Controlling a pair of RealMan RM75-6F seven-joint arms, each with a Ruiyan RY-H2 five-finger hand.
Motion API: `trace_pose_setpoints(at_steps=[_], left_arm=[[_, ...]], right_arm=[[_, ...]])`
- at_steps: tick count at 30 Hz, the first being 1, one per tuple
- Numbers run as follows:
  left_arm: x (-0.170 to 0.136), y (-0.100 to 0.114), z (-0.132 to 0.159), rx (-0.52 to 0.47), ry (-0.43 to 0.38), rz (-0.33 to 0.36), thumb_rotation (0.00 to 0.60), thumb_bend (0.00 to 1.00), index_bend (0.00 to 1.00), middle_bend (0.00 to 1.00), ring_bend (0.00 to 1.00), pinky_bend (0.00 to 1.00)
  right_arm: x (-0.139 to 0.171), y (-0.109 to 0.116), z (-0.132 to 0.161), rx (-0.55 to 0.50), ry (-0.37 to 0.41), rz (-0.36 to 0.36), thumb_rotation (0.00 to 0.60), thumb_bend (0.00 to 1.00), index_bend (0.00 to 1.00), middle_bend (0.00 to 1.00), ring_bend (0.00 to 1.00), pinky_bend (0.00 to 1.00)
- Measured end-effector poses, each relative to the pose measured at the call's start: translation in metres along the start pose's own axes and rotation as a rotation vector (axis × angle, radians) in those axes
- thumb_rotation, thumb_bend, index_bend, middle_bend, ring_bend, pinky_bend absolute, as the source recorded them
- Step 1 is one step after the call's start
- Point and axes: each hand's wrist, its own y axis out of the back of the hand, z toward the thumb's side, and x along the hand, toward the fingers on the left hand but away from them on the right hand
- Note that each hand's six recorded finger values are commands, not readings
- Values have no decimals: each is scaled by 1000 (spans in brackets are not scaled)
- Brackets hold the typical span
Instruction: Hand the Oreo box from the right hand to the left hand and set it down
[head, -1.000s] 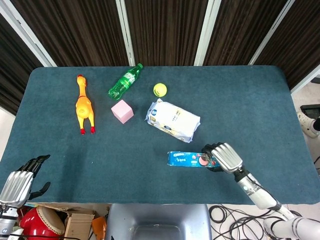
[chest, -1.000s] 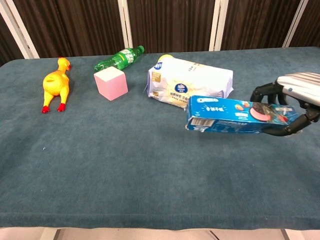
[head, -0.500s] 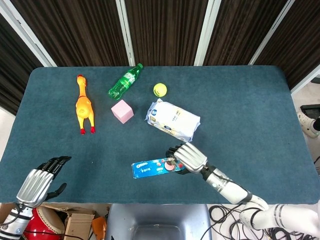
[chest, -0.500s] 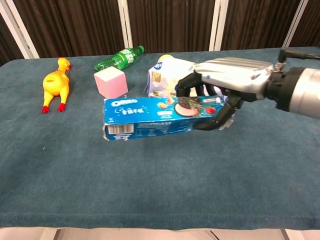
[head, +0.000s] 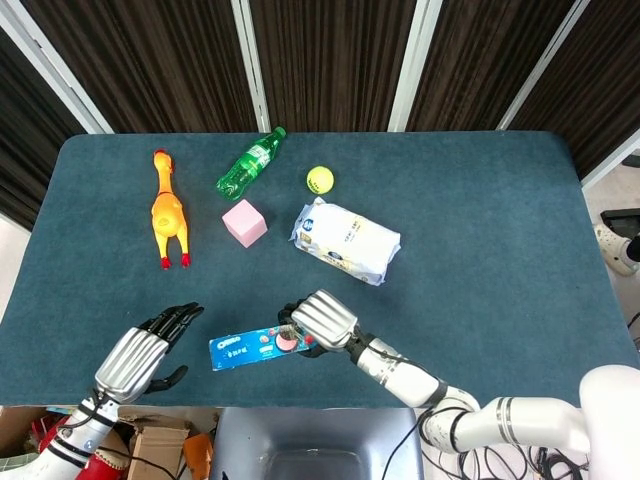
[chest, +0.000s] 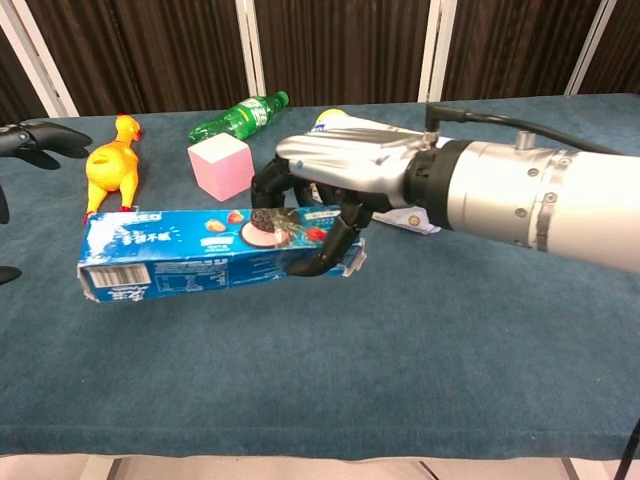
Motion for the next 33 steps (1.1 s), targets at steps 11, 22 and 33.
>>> trace_pose_setpoints(at_steps=[11,22,33], left_arm=[[12,-21,34,-50,-93,-113,600,292,9,118,146,431],[36,-30,49,-146,-112,-57,600,291,241,359,355,483],[47,-27,43,-97,-65,89,600,297,560,726,695,777]], right_arm=[[-14,3,13,-8,-3,-34,600,440,633,484,588,631],[-14,3,14,-25,9,-45,600,440,633,485,588,630],[-10,7,12,-32,16,-55,600,440,633,485,588,630]])
